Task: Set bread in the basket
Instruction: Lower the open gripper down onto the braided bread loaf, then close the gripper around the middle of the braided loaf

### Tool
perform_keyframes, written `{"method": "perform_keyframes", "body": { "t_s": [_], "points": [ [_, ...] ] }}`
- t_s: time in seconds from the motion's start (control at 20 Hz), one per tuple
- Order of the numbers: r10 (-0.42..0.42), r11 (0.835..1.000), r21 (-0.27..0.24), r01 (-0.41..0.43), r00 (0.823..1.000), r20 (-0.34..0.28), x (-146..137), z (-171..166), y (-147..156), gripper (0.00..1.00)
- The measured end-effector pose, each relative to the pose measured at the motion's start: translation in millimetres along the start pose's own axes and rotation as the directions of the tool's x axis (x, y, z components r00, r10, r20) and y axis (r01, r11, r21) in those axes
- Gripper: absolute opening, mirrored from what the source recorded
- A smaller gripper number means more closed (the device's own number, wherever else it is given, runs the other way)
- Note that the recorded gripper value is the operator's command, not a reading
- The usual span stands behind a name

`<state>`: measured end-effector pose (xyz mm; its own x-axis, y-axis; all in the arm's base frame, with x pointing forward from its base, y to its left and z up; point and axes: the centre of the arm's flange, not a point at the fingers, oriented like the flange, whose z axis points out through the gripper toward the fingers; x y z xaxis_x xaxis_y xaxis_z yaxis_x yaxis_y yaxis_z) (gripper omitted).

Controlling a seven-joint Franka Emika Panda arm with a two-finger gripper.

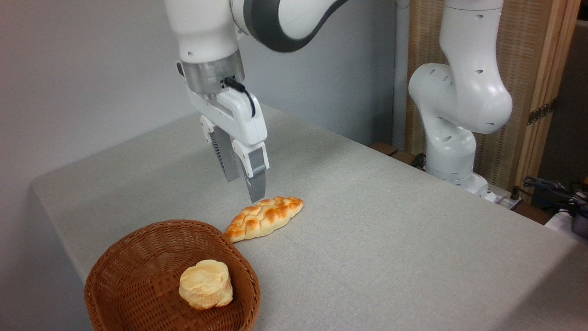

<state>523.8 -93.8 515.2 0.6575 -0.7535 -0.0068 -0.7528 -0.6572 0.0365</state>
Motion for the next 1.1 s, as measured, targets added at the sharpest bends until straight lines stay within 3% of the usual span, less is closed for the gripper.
{"method": "perform_keyframes", "body": {
  "t_s": [0.4,1.1],
  "points": [
    [0.039,0.999,-0.019,-0.039,0.999,0.027,5.0,66.3,22.1,1.00],
    [0.059,0.997,-0.054,-0.055,0.995,0.075,6.5,106.5,31.2,0.97]
  ]
}}
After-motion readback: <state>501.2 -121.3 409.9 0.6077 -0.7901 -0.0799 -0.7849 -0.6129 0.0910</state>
